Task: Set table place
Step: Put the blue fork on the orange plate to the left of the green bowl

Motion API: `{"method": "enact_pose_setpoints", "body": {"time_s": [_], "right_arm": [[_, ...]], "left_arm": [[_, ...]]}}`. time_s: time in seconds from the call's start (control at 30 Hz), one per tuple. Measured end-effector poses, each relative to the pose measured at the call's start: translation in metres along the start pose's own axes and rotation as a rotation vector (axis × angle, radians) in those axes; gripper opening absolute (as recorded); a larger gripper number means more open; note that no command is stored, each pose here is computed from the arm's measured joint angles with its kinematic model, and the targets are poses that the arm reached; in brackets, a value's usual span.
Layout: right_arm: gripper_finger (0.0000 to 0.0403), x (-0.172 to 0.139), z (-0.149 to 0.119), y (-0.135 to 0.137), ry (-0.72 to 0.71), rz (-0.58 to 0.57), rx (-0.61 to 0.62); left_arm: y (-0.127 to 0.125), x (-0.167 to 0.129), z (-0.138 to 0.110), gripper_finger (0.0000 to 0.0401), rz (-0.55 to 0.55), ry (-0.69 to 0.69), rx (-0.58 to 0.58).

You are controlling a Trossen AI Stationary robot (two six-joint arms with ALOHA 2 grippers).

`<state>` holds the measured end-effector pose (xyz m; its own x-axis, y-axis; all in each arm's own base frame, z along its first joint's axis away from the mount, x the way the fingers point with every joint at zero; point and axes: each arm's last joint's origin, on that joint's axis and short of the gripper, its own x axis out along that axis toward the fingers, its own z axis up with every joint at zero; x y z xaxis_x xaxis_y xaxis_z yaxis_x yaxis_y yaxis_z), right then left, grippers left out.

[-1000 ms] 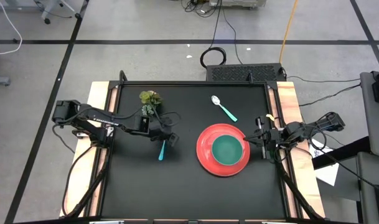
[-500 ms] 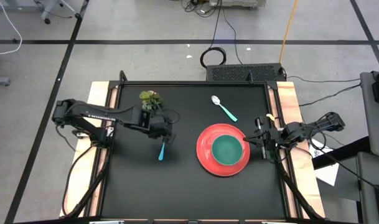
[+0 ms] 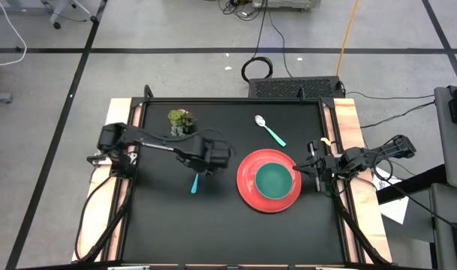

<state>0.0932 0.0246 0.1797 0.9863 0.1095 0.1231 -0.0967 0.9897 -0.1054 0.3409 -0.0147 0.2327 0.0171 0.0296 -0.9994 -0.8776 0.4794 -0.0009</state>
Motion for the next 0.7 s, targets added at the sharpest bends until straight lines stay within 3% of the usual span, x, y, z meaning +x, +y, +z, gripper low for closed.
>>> {"method": "enact_pose_setpoints", "body": {"time_s": [0.23,0.47,0.7], "right_arm": [[0.0000,0.000,0.000,0.000,0.000,0.000,0.014],[0.0000,0.000,-0.001,0.000,0.010,0.002,0.028],[0.0000,0.000,-0.002,0.000,0.024,0.004,0.037]], "left_arm": [[-0.010,0.016,0.001,0.0273,0.048,-0.011,-0.002],[-0.019,0.020,0.005,0.0273,-0.012,-0.043,0.031],[-0.013,0.030,0.007,0.0273,0.012,-0.039,0.049]]}}
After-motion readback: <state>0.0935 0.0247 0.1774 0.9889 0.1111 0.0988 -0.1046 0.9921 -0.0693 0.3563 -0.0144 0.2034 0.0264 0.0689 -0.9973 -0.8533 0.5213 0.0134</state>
